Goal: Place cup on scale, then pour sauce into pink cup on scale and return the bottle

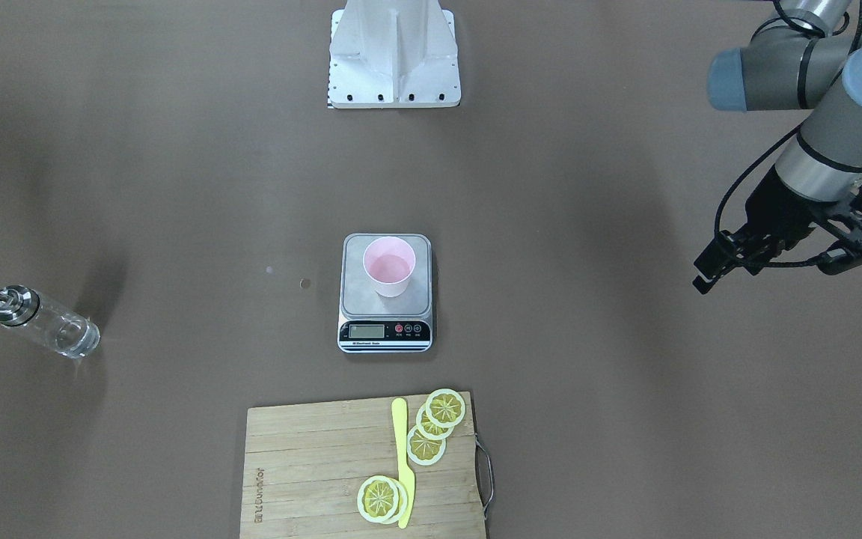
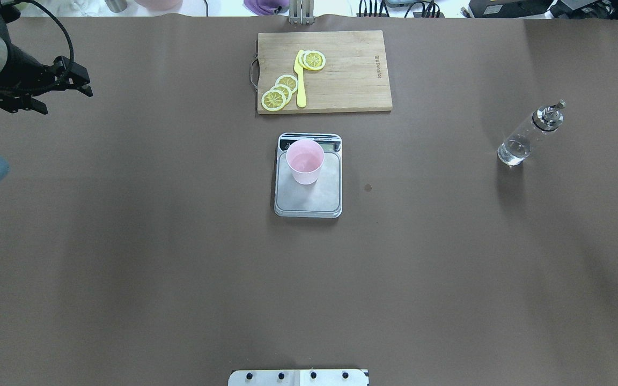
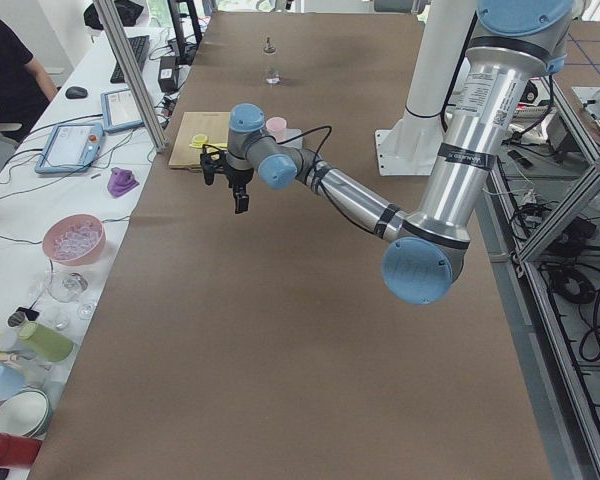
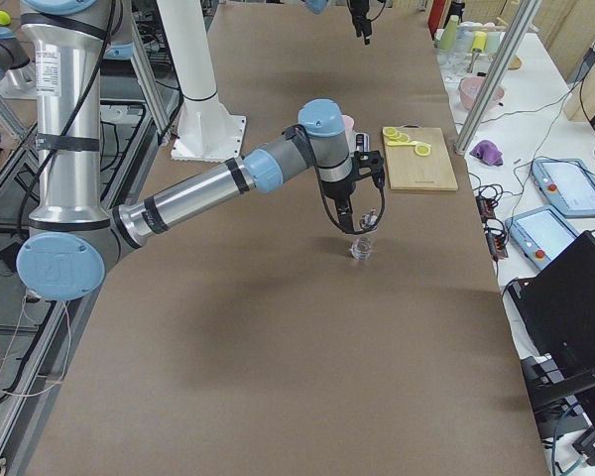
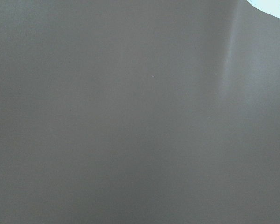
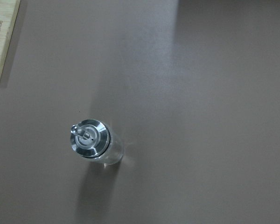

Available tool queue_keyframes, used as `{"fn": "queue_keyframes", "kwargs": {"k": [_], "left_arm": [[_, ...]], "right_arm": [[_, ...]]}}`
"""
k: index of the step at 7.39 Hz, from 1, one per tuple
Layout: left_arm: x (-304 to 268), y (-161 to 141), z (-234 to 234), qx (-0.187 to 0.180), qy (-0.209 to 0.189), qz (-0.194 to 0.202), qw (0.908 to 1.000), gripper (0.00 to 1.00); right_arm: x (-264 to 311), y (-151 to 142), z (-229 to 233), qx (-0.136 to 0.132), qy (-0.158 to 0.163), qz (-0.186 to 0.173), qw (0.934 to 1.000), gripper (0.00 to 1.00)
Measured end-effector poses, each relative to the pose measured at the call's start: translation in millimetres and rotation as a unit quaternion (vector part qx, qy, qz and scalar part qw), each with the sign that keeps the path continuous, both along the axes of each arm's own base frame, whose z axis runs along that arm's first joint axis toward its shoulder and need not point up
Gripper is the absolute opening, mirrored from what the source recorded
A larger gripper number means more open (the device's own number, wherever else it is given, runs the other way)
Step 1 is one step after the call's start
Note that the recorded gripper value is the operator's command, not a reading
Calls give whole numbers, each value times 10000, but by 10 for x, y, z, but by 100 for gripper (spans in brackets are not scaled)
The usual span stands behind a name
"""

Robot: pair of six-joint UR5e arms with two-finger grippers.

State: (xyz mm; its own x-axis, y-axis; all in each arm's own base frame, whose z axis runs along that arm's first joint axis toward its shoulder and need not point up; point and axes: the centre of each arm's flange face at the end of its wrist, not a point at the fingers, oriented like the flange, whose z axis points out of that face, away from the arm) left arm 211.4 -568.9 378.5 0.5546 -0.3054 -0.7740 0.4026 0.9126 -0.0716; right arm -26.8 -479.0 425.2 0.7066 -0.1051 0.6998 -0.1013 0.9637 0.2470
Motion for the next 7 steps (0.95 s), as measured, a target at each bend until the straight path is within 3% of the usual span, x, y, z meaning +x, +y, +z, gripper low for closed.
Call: {"fn": "queue_keyframes", "kwargs": {"k": [2,3,4,6,7], "left_arm": [[-608,-255,237,320,-396,231,9984,99],[-1034,-369,452,315,-621,531,9962,99],[-1399,-417,653,190,-804,856,9929,99],[-2000,-402,1102,30,-1092,1356,9847,99],[-2275,-344,1377,-30,-1146,1454,9827,99]], "right_arm": [[230,-386,281,-117,120,-348,9993,100],[346,-497,547,-182,185,-512,9984,100],[439,-524,871,-358,218,-642,9971,100],[538,-479,1629,-968,227,-978,9902,100],[598,-430,1856,-1069,217,-1123,9877,100]]}}
